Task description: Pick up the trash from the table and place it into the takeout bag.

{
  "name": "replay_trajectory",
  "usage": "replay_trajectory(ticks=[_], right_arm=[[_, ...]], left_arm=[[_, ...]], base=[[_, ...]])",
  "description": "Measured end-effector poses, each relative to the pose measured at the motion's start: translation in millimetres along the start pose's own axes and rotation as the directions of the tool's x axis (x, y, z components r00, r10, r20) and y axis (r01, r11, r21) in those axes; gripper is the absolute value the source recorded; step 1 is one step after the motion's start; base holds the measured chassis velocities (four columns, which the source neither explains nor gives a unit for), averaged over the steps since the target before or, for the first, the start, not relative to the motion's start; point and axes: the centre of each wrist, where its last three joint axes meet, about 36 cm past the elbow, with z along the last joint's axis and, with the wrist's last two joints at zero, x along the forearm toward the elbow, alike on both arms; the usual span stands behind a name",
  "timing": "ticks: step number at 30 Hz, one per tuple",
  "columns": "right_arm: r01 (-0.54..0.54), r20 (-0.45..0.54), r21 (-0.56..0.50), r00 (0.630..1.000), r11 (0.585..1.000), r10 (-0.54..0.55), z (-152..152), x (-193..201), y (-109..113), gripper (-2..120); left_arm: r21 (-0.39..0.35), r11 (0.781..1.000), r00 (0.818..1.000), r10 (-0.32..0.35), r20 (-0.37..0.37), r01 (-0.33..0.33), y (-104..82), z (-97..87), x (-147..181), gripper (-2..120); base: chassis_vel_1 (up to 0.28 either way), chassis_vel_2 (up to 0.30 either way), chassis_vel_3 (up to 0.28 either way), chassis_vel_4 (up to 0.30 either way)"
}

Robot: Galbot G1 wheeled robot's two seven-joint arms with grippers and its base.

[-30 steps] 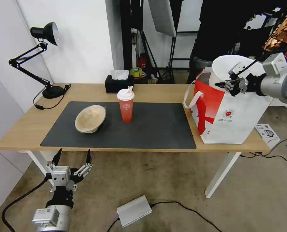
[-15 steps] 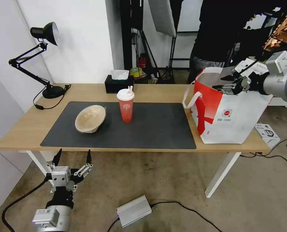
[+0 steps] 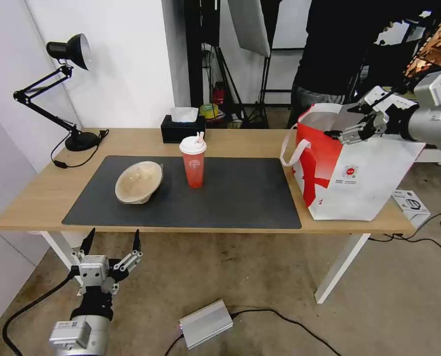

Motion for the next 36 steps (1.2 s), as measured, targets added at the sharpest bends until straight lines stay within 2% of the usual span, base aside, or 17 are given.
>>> replay_trajectory(ticks=[4,10,14,17,20,22,27,30,33,36], right_arm=[[-0.001,0.057,-0.026,0.998,1.000,0.002,-15.0,3.5,6.2,89],[-0.007,0.153,-0.076,0.988,0.997,0.019,-38.5,8.0,27.3,91],[-0.018,0.235,-0.115,0.971,0.993,0.045,-51.0,12.9,42.4,99],[-0.023,0.302,-0.153,0.951,0.988,0.069,-60.5,20.9,55.5,100],[-0.021,0.325,-0.175,0.943,0.984,0.078,-64.2,25.4,60.0,100],[-0.003,0.357,-0.212,0.931,0.977,0.081,-69.7,32.3,73.7,100],[0.012,0.380,-0.231,0.922,0.973,0.079,-70.9,36.1,86.1,100],[0.011,0.383,-0.256,0.919,0.967,0.091,-65.8,39.5,110.1,100],[-0.025,0.375,-0.260,0.918,0.965,0.125,-59.4,40.4,115.2,100],[-0.127,0.374,-0.251,0.901,0.960,0.218,-48.0,41.9,115.8,100]], left_arm=[[0.001,1.000,1.000,-0.001,0.001,0.001,-0.1,-0.3,0.1,100],[0.001,1.000,1.000,-0.005,0.001,0.005,0.3,-0.6,0.3,100],[0.000,1.000,1.000,-0.007,0.001,0.007,0.6,-0.8,0.5,100],[-0.001,1.000,1.000,-0.009,0.001,0.009,1.0,-0.8,0.5,100],[-0.001,1.000,1.000,-0.009,0.001,0.009,1.1,-0.8,0.5,100],[-0.001,1.000,1.000,-0.010,0.000,0.010,1.1,-0.8,0.5,100],[-0.001,1.000,1.000,-0.010,0.000,0.010,1.0,-0.4,0.4,100],[0.001,1.000,1.000,-0.012,-0.002,0.012,0.7,0.0,0.4,100],[0.002,1.000,1.000,-0.014,-0.004,0.014,0.5,0.4,0.6,100],[0.005,1.000,1.000,-0.019,-0.004,0.019,0.0,0.5,0.8,100]], base=[[0.000,0.000,0.000,0.000],[0.000,0.000,0.000,0.000],[0.000,0.000,0.000,0.000],[0.000,0.000,0.000,0.000],[0.000,0.000,0.000,0.000],[0.000,0.000,0.000,0.000],[0.000,0.000,0.000,0.000],[0.000,0.000,0.000,0.000],[0.000,0.000,0.000,0.000],[0.000,0.000,0.000,0.000]])
